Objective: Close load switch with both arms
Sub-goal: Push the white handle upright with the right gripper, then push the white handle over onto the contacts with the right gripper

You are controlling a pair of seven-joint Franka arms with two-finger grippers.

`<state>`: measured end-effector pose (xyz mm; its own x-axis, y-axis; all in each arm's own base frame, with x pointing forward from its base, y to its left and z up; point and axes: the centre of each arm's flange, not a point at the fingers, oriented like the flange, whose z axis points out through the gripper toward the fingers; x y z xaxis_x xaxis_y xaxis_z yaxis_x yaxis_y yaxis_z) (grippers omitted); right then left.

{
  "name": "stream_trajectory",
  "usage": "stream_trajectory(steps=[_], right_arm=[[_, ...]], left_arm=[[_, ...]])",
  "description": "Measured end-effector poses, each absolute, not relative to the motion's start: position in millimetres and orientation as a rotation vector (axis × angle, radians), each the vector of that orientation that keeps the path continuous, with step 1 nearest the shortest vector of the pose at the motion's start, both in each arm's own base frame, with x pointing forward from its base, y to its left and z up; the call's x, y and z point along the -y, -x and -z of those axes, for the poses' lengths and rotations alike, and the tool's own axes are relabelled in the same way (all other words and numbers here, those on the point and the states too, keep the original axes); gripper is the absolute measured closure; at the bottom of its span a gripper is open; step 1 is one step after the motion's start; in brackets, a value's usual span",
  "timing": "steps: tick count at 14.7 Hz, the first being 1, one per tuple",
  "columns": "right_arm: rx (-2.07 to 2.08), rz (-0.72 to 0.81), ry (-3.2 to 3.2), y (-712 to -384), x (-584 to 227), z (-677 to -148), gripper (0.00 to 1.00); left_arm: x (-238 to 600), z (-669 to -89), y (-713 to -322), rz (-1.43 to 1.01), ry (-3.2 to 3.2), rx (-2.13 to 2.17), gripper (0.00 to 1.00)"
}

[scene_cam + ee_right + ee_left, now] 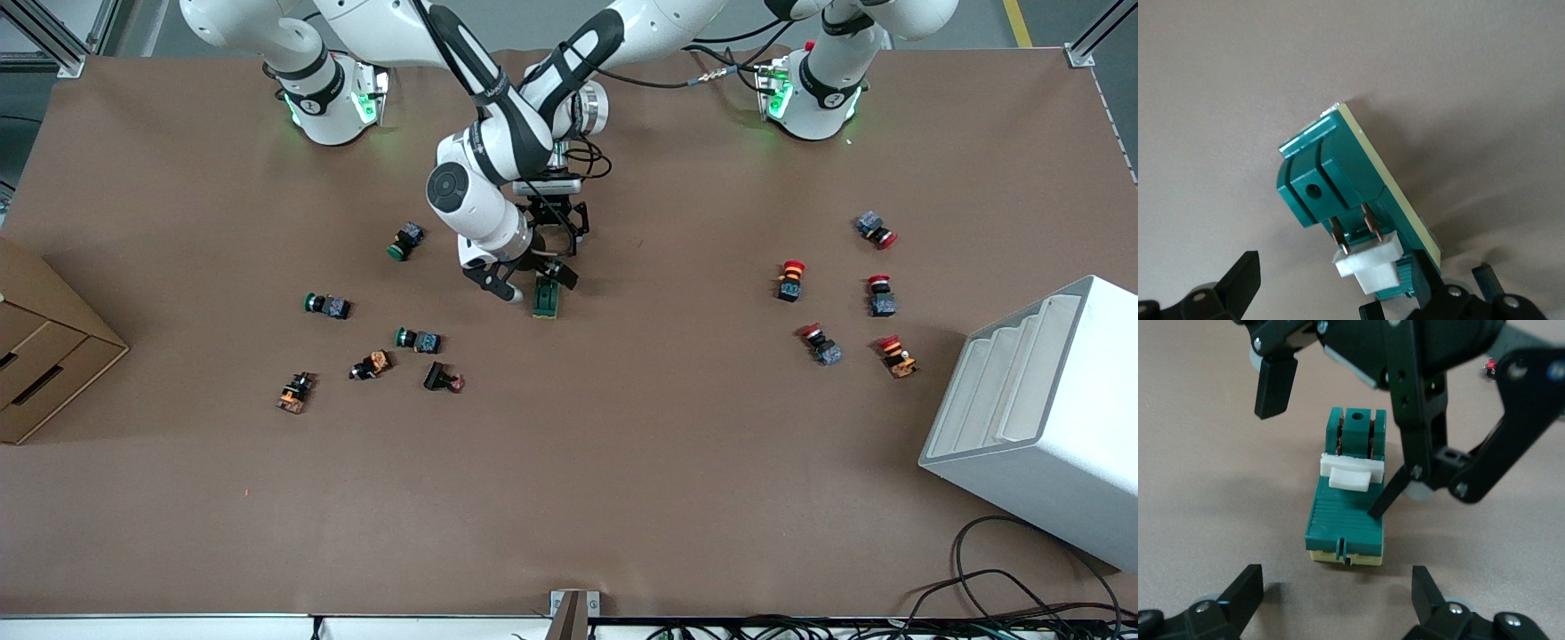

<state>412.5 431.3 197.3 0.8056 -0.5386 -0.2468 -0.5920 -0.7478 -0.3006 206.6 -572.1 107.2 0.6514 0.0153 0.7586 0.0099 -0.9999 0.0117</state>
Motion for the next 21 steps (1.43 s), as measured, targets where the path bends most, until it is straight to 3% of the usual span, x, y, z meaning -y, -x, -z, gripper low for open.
stream_trajectory(steps=[15, 21], right_arm=[[-0.965, -0.226, 2.549, -425, -429, -210, 0.0], [-1.002, -0.165, 2.476, -459, -420, -236, 0.0]], left_arm=[[572, -106, -208, -1.32, -2.834, -0.015, 0.01], [572, -106, -209, -1.333, -2.823, 0.002, 0.01]])
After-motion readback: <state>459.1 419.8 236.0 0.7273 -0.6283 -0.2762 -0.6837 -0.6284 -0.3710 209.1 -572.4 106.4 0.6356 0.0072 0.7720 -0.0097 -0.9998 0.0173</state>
